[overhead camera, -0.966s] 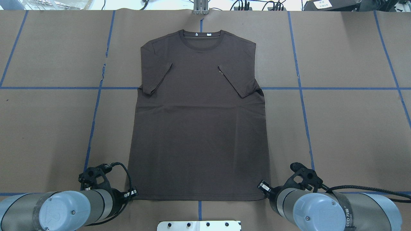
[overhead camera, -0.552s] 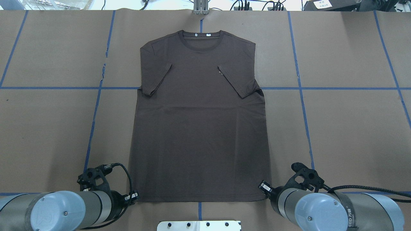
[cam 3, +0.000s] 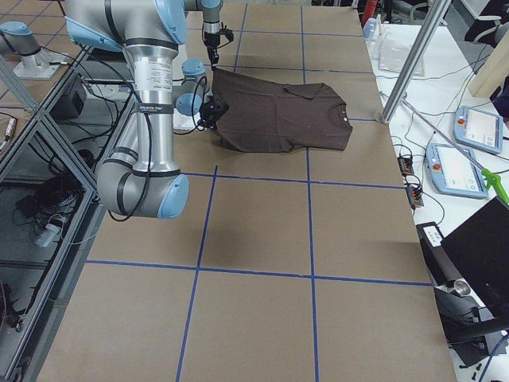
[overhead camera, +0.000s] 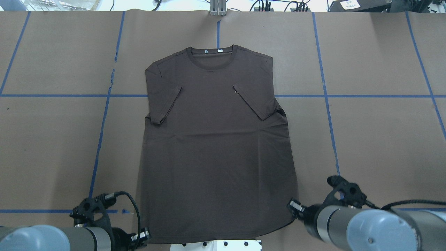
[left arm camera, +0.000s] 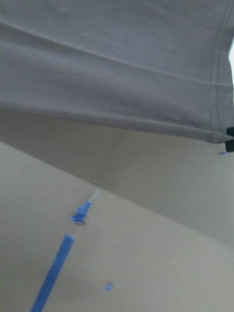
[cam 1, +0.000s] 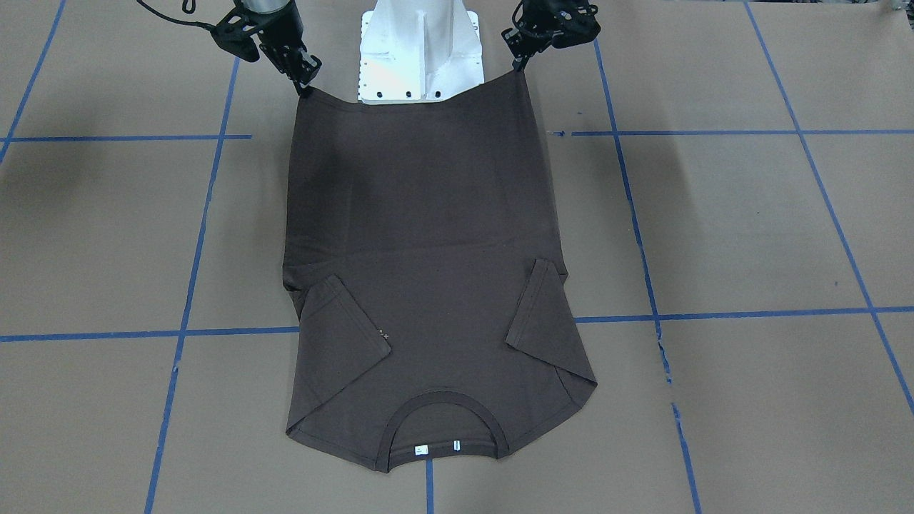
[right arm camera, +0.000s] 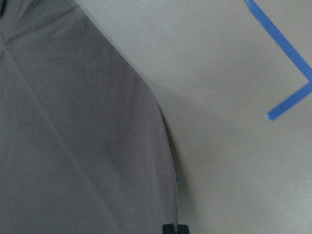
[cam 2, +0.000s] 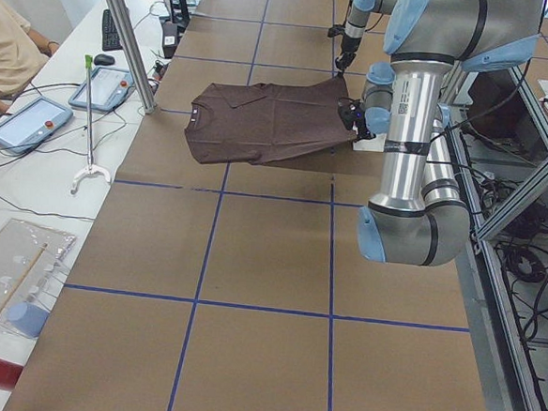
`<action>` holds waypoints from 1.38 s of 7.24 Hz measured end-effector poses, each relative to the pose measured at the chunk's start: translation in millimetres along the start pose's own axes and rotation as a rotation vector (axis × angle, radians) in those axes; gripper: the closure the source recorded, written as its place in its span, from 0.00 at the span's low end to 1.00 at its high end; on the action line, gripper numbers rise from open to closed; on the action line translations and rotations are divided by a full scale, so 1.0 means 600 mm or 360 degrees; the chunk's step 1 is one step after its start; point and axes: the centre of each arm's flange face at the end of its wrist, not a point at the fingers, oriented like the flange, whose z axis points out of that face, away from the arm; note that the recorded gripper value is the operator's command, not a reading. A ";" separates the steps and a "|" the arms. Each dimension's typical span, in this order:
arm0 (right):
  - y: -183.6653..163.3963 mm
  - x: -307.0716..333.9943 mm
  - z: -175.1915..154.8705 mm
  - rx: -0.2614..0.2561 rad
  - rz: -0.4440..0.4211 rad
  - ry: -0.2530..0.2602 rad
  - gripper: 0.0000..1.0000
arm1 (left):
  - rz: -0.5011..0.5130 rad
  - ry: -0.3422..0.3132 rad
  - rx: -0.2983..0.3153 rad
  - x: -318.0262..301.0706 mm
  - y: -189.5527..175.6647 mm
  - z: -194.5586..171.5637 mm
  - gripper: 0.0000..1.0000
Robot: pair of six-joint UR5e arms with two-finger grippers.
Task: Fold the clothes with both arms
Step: 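Lift the hem with both grippers and fold it over onto the collar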
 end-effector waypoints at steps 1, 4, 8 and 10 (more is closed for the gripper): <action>-0.047 -0.044 -0.014 0.0029 0.0012 -0.0056 1.00 | 0.0016 0.0059 0.0088 0.032 -0.051 -0.018 1.00; -0.247 -0.223 0.008 0.0168 0.0082 -0.0094 1.00 | 0.0062 0.0131 0.0429 0.116 -0.252 -0.052 1.00; -0.457 -0.407 0.106 0.0341 0.0064 0.0046 1.00 | 0.0044 0.0047 0.0754 0.197 -0.556 0.038 1.00; -0.512 -0.442 0.164 0.0366 0.0073 0.0042 1.00 | 0.0061 0.0057 0.0837 0.205 -0.676 0.087 1.00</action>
